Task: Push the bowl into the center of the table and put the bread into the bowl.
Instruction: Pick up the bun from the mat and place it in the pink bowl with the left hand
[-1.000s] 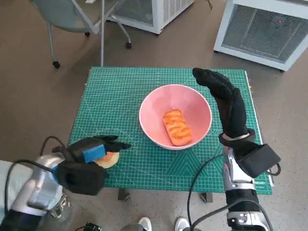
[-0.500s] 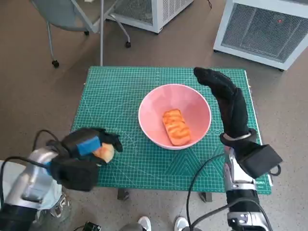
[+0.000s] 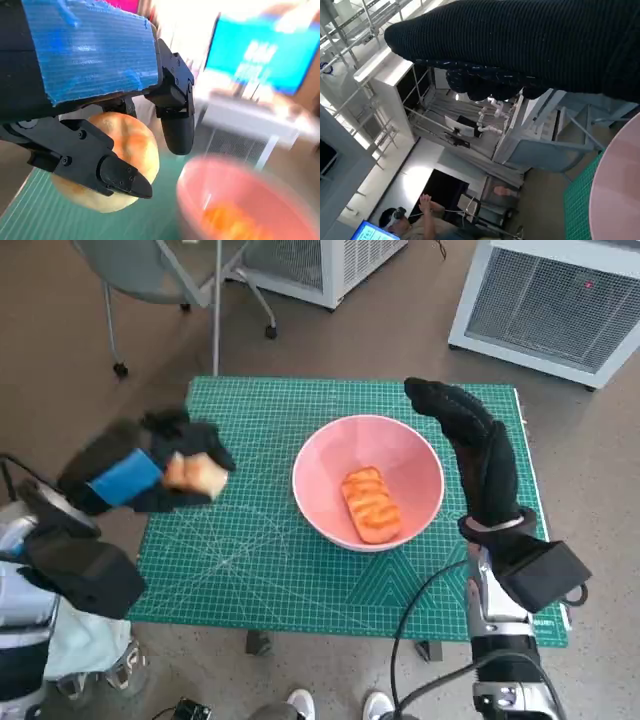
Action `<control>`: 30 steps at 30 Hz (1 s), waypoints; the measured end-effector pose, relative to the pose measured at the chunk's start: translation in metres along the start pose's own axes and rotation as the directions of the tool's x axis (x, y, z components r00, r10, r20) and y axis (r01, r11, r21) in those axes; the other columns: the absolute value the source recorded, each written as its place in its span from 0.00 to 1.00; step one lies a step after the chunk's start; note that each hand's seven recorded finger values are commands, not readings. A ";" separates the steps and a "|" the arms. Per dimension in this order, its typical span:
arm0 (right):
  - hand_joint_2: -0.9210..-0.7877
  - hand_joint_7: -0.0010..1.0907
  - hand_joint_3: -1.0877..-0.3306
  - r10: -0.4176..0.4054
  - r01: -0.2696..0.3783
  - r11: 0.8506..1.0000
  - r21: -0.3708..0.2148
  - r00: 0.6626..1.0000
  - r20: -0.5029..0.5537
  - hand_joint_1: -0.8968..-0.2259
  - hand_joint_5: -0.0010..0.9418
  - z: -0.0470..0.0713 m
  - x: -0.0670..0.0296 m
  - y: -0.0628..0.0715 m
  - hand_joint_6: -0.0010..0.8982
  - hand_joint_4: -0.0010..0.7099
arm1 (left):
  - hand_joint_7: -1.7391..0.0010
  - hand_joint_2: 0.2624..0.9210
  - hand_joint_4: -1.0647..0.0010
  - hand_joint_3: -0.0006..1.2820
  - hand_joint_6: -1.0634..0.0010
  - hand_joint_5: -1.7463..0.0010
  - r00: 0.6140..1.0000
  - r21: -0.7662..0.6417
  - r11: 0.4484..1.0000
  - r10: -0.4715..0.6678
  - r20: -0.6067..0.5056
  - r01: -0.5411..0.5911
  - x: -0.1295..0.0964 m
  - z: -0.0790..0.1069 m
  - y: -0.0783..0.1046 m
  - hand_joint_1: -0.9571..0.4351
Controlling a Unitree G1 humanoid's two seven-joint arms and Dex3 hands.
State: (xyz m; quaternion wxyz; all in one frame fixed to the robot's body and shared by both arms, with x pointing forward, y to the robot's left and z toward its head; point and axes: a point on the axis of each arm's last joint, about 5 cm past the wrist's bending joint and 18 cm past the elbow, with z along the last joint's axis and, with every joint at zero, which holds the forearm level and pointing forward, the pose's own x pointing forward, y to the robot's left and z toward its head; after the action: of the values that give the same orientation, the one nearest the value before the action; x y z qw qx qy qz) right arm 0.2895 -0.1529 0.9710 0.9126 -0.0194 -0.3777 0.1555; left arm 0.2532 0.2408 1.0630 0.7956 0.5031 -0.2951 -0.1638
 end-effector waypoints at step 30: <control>0.00 0.46 0.38 -0.052 0.052 0.998 -0.019 0.999 0.012 0.33 0.00 0.007 -0.0080 -0.010 0.00 0.22 | 0.34 0.99 0.29 0.03 0.40 0.37 0.970 -0.067 0.989 -0.118 0.211 0.135 0.117 0.060 -0.037 0.69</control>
State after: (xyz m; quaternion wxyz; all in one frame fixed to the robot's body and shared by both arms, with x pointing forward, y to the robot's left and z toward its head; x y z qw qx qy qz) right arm 0.2820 -0.1650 0.9720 0.9139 -0.0177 -0.3848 0.1283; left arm 0.3072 0.1169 1.0848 0.7683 0.4685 -0.3367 -0.2773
